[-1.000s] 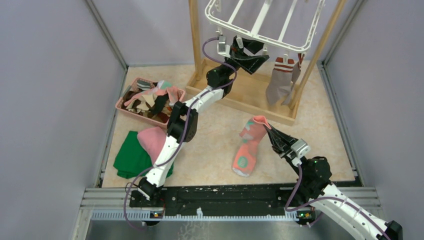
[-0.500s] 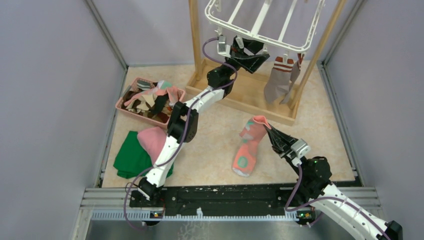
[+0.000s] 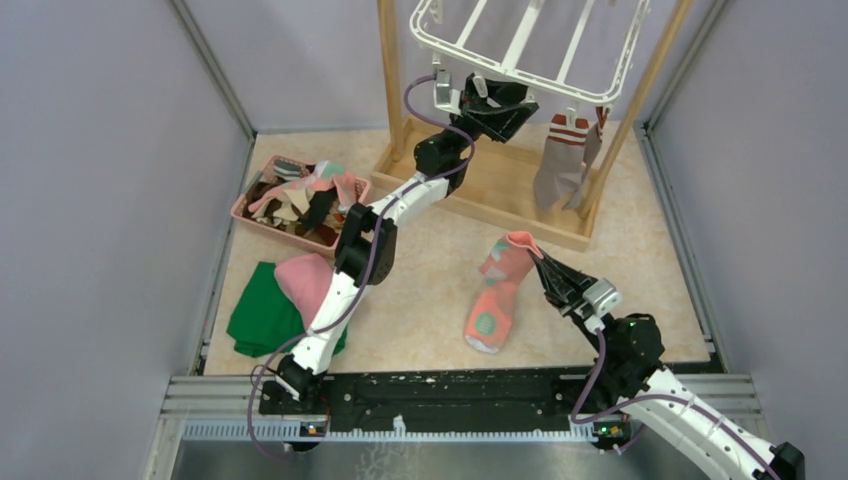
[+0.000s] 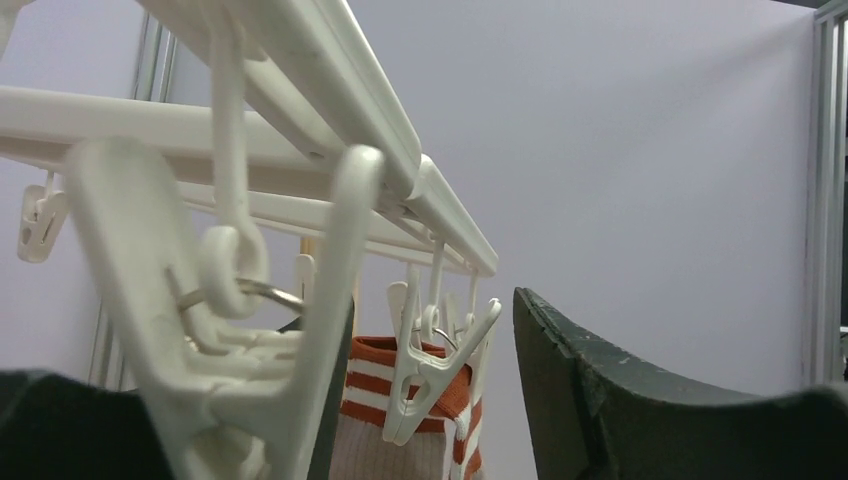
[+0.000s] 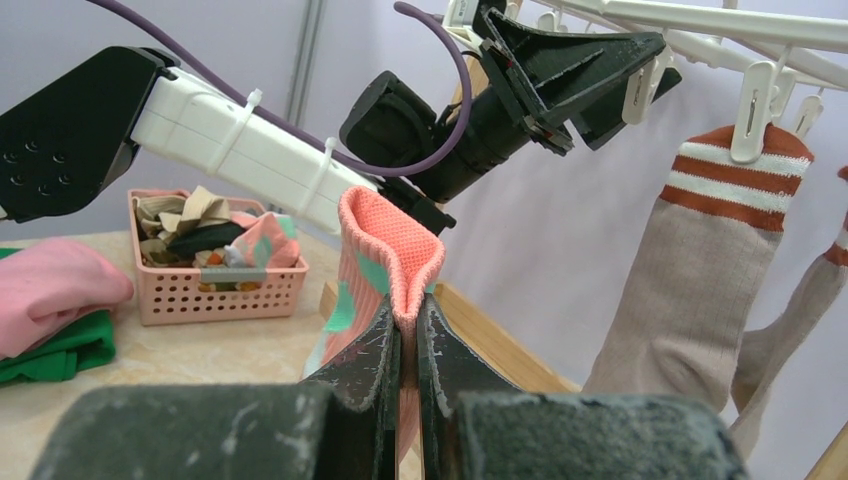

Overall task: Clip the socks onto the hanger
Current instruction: Open the clamp at the hanger.

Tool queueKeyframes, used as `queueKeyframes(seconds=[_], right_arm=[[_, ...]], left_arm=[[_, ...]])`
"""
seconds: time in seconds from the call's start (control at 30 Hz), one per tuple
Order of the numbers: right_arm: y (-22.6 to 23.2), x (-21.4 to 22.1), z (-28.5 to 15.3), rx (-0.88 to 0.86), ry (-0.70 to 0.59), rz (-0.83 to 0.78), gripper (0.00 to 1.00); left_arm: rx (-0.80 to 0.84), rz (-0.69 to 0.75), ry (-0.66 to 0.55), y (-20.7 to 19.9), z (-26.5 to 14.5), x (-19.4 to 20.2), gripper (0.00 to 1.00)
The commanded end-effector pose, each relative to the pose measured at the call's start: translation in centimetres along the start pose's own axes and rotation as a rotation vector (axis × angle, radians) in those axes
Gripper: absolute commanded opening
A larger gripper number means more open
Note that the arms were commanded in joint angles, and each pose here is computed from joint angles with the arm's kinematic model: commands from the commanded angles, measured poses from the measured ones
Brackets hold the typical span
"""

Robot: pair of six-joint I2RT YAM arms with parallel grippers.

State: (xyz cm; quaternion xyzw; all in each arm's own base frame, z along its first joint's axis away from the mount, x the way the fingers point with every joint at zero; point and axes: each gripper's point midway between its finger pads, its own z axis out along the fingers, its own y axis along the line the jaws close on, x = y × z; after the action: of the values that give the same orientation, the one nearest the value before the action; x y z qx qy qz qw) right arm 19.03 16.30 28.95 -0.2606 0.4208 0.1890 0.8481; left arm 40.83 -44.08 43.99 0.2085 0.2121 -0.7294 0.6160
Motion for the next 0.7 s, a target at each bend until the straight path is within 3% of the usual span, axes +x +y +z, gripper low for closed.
queueKeyframes(seconds=[0.0, 0.27, 0.67], right_arm=[[-0.1, -0.9, 0.0, 0.007, -0.033, 0.015, 0.00], [-0.2, -0.9, 0.0, 0.012, -0.032, 0.014, 0.00], [-2.3, -1.8, 0.1, 0.118, -0.041, 0.023, 0.00]], left_arm=[[0.136, 0.088, -0.109, -4.2, 2.5, -4.3, 0.61], [0.128, 0.063, -0.117, -4.3, 2.7, -4.7, 0.29], [0.145, 0.014, -0.134, -5.4, 3.0, -5.7, 0.07]])
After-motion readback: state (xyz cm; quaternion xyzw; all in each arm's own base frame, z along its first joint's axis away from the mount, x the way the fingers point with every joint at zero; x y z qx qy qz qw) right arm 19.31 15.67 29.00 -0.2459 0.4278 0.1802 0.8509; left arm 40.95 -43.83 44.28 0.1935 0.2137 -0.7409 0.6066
